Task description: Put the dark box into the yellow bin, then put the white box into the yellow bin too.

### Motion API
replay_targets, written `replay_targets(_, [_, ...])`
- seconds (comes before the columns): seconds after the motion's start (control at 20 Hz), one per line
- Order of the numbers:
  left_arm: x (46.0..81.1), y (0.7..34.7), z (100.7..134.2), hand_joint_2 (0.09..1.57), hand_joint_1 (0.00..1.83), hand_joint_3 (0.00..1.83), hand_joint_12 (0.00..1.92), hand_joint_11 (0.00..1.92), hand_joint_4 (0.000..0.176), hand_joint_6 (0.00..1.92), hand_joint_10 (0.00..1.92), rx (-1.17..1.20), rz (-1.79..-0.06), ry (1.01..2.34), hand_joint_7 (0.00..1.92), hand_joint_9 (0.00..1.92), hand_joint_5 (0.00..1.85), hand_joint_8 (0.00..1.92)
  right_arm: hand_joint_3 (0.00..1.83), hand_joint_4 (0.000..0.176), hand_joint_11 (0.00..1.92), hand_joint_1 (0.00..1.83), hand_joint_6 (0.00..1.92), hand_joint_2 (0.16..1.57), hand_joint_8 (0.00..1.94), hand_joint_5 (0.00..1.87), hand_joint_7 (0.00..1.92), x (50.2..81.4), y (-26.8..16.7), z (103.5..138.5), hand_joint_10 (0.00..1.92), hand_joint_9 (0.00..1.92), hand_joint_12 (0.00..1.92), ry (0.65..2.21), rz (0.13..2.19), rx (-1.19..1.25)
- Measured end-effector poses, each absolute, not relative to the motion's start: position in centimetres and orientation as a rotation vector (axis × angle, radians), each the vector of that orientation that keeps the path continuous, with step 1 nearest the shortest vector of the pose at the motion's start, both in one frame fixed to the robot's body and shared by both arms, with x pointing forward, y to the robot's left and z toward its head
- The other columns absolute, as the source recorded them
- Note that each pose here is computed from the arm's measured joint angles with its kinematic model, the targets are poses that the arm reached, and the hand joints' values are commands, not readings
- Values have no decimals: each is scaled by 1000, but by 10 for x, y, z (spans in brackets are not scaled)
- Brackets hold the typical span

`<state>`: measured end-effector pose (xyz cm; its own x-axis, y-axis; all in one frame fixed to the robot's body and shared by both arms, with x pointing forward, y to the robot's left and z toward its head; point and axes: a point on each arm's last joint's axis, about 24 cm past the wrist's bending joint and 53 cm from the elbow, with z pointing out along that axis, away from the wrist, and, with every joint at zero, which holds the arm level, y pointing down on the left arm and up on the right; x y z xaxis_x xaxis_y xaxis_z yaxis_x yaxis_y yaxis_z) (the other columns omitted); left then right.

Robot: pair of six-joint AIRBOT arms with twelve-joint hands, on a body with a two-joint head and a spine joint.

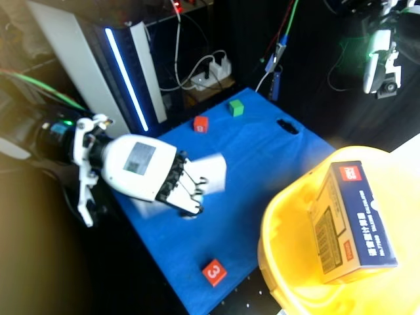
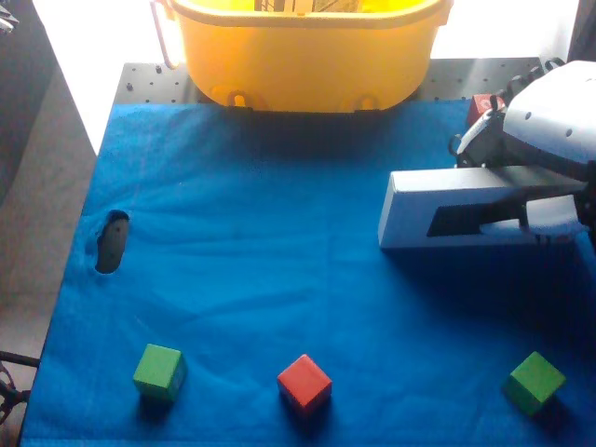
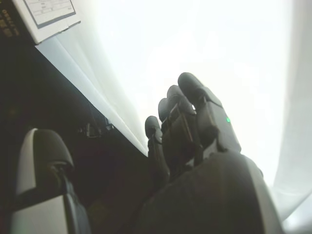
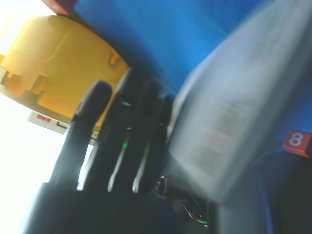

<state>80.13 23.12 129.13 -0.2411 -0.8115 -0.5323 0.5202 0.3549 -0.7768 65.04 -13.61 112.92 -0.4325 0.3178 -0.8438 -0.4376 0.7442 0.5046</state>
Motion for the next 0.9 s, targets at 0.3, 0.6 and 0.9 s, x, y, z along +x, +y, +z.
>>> replay_targets(0.3, [799, 235, 1298, 942, 1118, 6, 418, 207, 99, 0, 0, -304, -1295, 1271, 287, 364, 391, 0, 0, 0, 1015, 1168, 910, 1096, 130, 1016, 1421, 655, -139, 1130, 1126, 1178, 1651, 1827, 842, -87])
replay_targets(0.6, [787, 251, 1313, 954, 1086, 1, 320, 166, 82, 1, 0, -293, -1278, 1230, 252, 329, 304, 0, 0, 0, 1033, 1259, 784, 1082, 898, 991, 1165, 664, -133, 1156, 1114, 1164, 1628, 1766, 863, -82])
replay_targets(0.9, [786, 260, 1316, 942, 1113, 7, 239, 186, 69, 0, 0, -293, -1254, 1217, 252, 310, 312, 0, 0, 0, 928, 1165, 942, 1108, 835, 990, 1166, 673, -120, 1202, 1272, 1121, 1705, 1650, 881, -146])
